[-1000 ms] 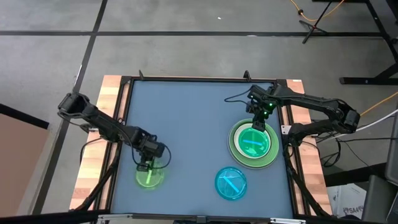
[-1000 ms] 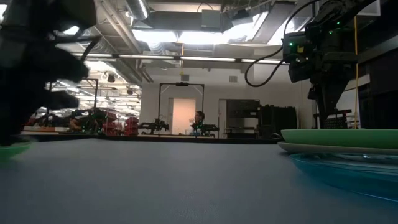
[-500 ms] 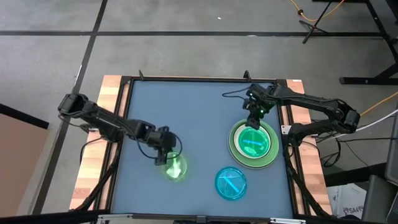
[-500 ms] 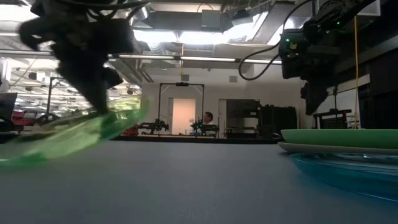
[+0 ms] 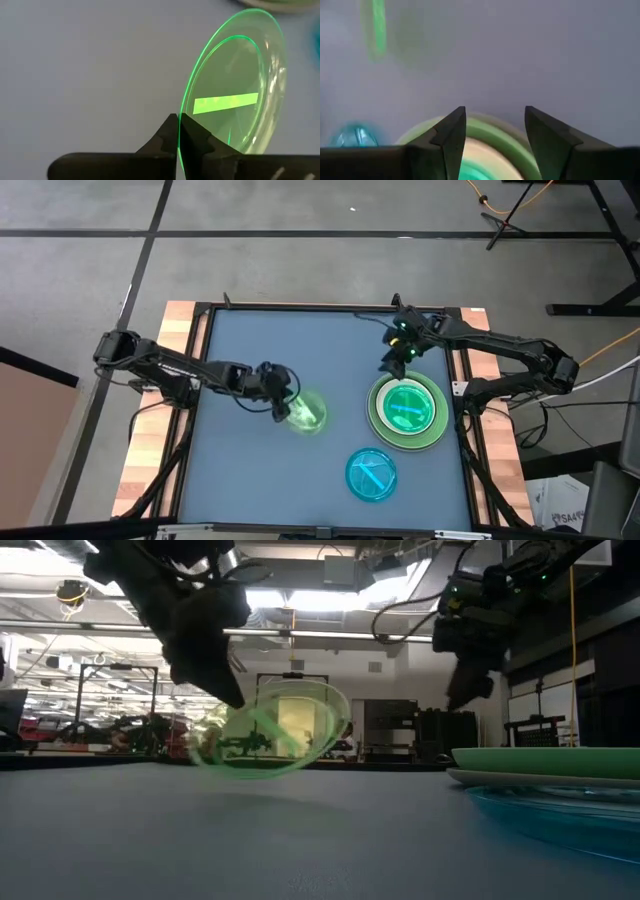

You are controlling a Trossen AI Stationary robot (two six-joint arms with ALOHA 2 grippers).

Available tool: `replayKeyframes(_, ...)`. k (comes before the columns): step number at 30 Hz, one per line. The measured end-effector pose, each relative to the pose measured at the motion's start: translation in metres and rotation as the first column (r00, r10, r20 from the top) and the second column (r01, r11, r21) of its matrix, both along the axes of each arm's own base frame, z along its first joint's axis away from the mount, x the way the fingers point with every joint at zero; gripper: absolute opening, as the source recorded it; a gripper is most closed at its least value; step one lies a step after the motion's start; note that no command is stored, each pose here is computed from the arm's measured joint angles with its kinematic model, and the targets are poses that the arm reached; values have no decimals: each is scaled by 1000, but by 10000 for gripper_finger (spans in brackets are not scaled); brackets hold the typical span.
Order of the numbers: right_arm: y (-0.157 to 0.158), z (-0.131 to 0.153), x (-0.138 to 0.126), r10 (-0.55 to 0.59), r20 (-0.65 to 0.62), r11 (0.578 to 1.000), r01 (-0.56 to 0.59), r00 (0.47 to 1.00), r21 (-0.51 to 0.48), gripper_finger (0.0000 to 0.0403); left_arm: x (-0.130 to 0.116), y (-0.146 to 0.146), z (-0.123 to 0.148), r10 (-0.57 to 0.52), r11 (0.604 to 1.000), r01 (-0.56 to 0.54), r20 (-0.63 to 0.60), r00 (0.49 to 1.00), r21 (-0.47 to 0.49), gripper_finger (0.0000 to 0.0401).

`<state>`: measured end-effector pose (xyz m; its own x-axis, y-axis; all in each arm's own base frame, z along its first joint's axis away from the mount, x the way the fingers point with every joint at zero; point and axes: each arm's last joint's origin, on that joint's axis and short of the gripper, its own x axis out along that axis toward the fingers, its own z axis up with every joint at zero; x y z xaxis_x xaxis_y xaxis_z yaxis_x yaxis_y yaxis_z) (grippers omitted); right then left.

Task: Stack plastic plates
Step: Stack the green plate on top of the blue plate

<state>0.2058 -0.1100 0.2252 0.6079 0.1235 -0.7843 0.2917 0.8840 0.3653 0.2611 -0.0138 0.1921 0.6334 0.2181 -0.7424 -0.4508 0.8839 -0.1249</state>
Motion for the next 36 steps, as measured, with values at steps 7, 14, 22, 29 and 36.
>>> replayKeyframes(7,-9,14,16,-85,202,995,93,976,-31,193,3,18,5,237,971,-240,100,966,18,0)
replayKeyframes(14,-8,28,32,-69,373,992,103,925,-71,193,10,32,14,336,932,-358,234,912,57,0)
replayKeyframes(22,17,29,57,-5,438,982,88,899,-168,193,13,44,21,391,904,-426,321,863,44,0)
replayKeyframes(29,39,27,68,-26,421,955,147,907,-259,193,13,46,21,394,902,-430,327,859,40,0)
replayKeyframes(36,47,27,71,-62,413,927,206,909,-313,193,15,43,23,386,906,-422,345,855,32,0)
